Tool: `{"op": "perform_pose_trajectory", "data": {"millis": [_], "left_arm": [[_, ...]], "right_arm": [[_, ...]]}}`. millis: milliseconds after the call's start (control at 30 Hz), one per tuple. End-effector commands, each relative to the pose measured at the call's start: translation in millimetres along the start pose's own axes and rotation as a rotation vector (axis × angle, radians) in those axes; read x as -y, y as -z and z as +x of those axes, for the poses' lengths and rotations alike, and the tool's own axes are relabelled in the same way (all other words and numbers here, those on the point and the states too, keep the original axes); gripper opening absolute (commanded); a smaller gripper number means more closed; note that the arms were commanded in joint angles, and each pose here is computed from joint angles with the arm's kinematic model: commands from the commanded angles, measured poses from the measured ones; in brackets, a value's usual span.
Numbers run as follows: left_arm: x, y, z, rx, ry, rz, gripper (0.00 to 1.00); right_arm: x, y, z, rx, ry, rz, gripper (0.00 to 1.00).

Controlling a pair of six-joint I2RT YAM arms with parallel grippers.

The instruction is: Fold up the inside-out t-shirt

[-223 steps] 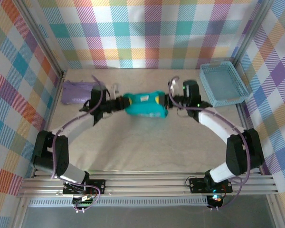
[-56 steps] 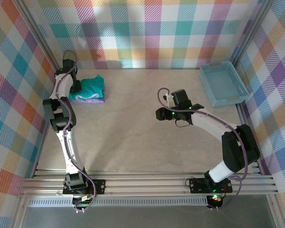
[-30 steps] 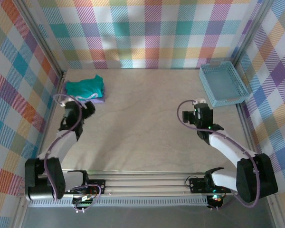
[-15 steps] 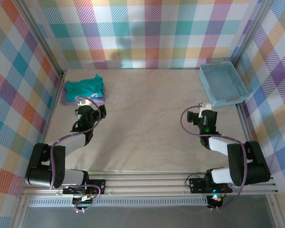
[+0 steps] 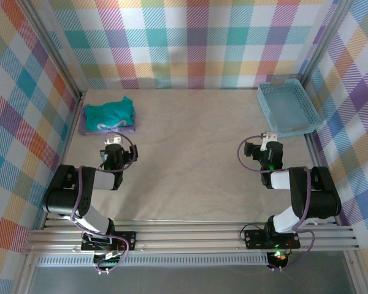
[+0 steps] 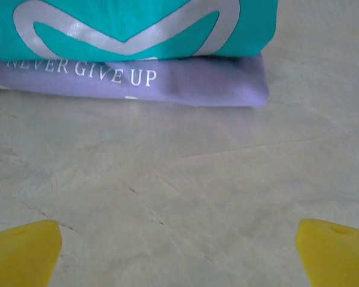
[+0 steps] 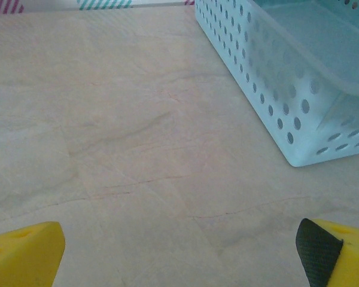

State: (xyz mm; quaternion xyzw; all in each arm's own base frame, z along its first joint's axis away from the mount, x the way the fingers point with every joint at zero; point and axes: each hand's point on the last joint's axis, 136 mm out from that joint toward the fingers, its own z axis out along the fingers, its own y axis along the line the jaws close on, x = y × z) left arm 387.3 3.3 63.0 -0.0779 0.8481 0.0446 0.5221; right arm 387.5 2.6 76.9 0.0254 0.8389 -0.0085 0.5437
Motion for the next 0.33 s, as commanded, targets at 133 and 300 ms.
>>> {"op": "perform_pose_trajectory", "data": {"millis": [133, 300], "left_arm": [[1.0, 2.4, -20.6, 0.075, 0.012, 0.014, 1.00], [1.0, 2.1, -20.2, 0.073, 0.012, 0.014, 1.00]], "right_arm": [[-4.9, -2.6, -17.3, 0.054, -0.023, -0.030, 1.00], [-4.7, -1.8, -17.6, 0.057, -0.023, -0.030, 1.00]]}}
